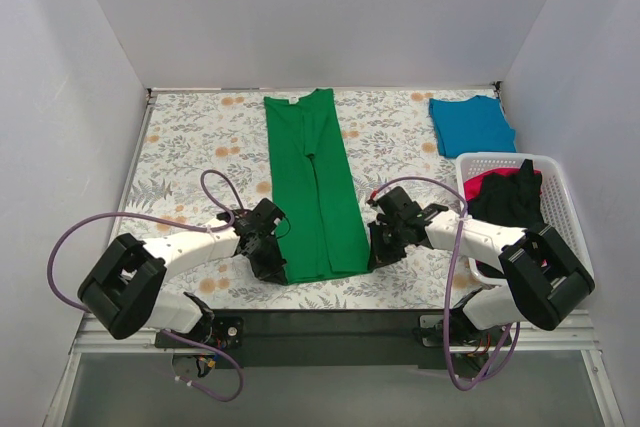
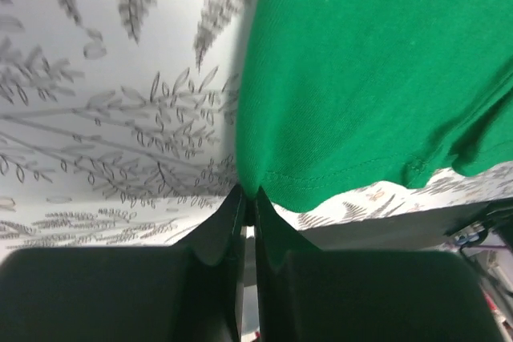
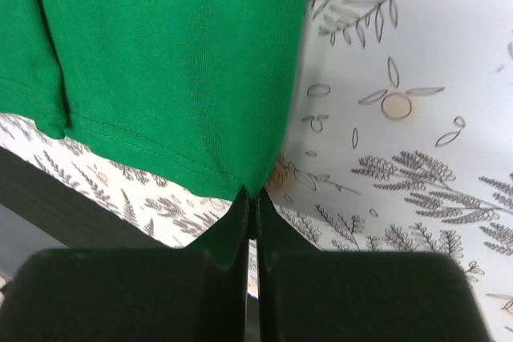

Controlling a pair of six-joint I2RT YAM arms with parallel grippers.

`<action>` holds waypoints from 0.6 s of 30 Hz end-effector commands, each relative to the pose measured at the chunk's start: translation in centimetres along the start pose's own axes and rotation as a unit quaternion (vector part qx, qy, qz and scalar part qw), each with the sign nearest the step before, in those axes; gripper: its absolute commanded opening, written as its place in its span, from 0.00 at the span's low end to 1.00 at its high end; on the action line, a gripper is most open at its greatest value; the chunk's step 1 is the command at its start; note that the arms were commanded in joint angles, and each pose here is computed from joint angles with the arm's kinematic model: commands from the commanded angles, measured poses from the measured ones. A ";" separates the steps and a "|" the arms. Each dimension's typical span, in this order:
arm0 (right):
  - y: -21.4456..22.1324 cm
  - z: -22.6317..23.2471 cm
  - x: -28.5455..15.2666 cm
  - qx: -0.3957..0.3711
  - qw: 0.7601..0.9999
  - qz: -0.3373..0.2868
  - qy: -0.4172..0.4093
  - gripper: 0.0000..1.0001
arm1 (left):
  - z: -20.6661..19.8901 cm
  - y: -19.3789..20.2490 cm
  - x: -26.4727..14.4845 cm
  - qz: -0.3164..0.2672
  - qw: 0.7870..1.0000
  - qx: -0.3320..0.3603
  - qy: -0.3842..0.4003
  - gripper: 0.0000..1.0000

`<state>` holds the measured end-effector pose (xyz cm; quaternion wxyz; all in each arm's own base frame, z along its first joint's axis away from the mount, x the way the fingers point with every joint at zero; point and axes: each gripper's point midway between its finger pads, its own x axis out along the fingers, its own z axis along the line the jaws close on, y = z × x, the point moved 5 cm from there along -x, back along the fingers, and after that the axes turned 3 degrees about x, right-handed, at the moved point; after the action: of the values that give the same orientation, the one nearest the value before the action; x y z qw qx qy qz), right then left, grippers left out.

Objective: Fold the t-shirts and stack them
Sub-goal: Fold the tshirt

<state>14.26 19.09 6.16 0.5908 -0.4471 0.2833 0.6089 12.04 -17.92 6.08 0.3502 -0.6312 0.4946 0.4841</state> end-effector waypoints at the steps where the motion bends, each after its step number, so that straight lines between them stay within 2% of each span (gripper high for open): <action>1: 3.5 -1.4 -1.4 -0.014 0.995 0.094 0.034 0.01 | 2.9 2.8 0.0 0.057 0.996 0.005 -0.065 0.00; 4: 4.8 -1.0 -3.2 -0.024 0.992 0.126 0.019 0.01 | 3.5 5.7 -2.1 0.104 0.992 0.009 -0.068 0.00; 6: 6.3 -0.9 -4.6 -0.026 0.986 0.165 0.011 0.01 | 3.3 7.4 -3.5 0.118 0.992 0.022 -0.039 0.00; 8: 6.9 -0.5 -5.7 -0.029 0.984 0.174 0.001 0.01 | 2.4 8.9 -4.5 0.152 0.988 0.015 0.011 0.00; 10: 6.2 -0.2 -6.0 -0.037 0.986 0.164 -0.001 0.01 | 1.9 9.3 -5.2 0.156 0.986 0.014 0.056 0.00; 13: 3.0 0.8 -5.9 -0.052 0.988 0.142 0.015 0.01 | -0.3 7.8 -5.2 0.138 0.986 0.006 0.097 0.00; 14: 1.8 1.2 -5.9 -0.057 0.989 0.132 0.020 0.01 | -1.2 6.5 -5.3 0.125 0.985 0.024 0.120 0.00; 16: -1.9 2.6 -5.9 -0.074 0.991 0.107 0.016 0.01 | -2.0 3.9 -4.7 0.097 0.991 0.028 0.090 0.00; 18: -4.3 3.1 -5.9 -0.087 0.992 0.086 0.026 0.01 | -3.5 -0.4 -5.8 0.034 0.995 0.043 0.087 0.00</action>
<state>13.84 18.79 12.08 0.4821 -0.4466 0.3133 0.6856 7.93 -18.53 10.61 0.2702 -0.6012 0.5776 0.4817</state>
